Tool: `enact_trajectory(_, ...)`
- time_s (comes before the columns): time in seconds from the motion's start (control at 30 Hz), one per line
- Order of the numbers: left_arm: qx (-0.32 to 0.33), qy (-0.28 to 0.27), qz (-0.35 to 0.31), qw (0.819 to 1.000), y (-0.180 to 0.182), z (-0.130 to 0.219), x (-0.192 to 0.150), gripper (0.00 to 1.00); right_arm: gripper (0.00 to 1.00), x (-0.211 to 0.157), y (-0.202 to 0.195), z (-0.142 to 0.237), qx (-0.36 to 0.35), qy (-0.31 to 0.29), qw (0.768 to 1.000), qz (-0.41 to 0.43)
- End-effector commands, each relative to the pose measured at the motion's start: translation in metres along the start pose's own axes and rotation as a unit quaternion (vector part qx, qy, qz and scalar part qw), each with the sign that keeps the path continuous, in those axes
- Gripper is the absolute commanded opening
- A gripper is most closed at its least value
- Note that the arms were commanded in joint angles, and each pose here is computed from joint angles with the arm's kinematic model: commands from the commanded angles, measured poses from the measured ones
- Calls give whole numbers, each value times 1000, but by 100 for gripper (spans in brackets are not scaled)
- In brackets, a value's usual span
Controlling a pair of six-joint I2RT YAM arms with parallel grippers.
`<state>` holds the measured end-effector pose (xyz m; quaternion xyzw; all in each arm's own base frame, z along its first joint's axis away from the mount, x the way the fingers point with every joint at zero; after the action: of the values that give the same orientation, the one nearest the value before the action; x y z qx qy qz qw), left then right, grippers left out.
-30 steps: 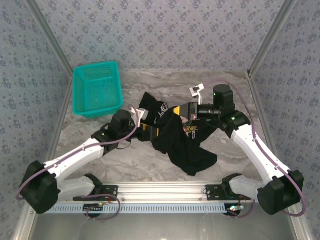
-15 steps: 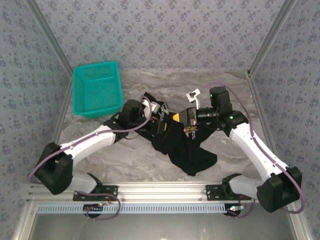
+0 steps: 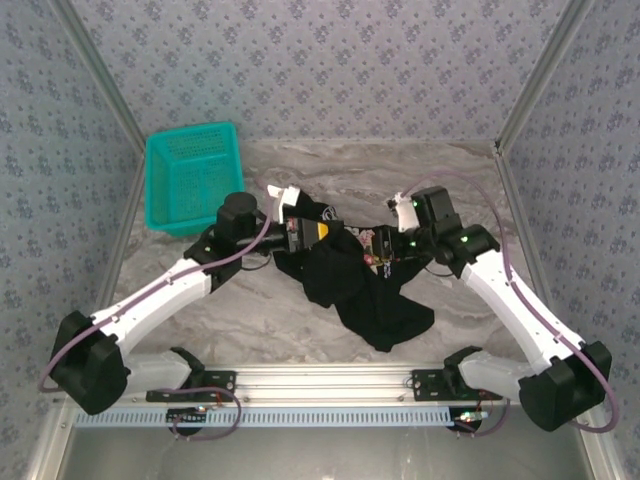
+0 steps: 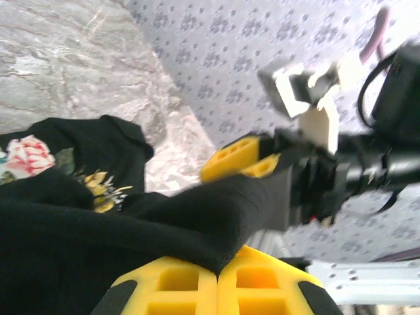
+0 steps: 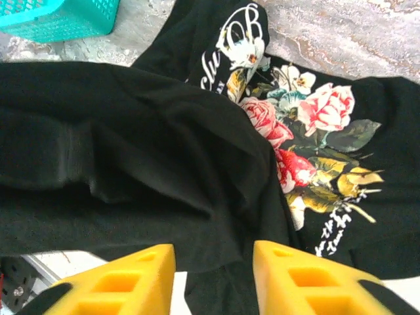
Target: Fold the inside-out t-shirt
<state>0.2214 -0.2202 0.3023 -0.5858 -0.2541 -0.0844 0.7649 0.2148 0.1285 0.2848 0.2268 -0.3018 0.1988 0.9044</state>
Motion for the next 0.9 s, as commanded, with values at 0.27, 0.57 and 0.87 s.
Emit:
enact_trajectory(0.27,-46,20,40,998,-3,1,-10,0,33,-16,62,12,188,-123,963,150)
enact_trajectory(0.57,-58,47,17,997,-9,2,-12,0,43,3,53,-19,215,-152,951,161)
enact_trajectory(0.87,-55,51,11,997,-11,3,-11,0,31,13,53,-31,257,-148,937,185)
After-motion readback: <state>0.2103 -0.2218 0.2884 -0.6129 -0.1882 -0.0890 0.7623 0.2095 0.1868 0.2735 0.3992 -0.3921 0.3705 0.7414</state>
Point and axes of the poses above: each hand's point on the last joint's axis, 136 mm out from that joint toward the fingers, its own z axis back along the fingers, its own y axis along the line the jaws close on, x = y × z, the point moved 10 cm from there along z, back along the fingers, and after that the axes turned 7 degrees about z, right-handed, at the moved point
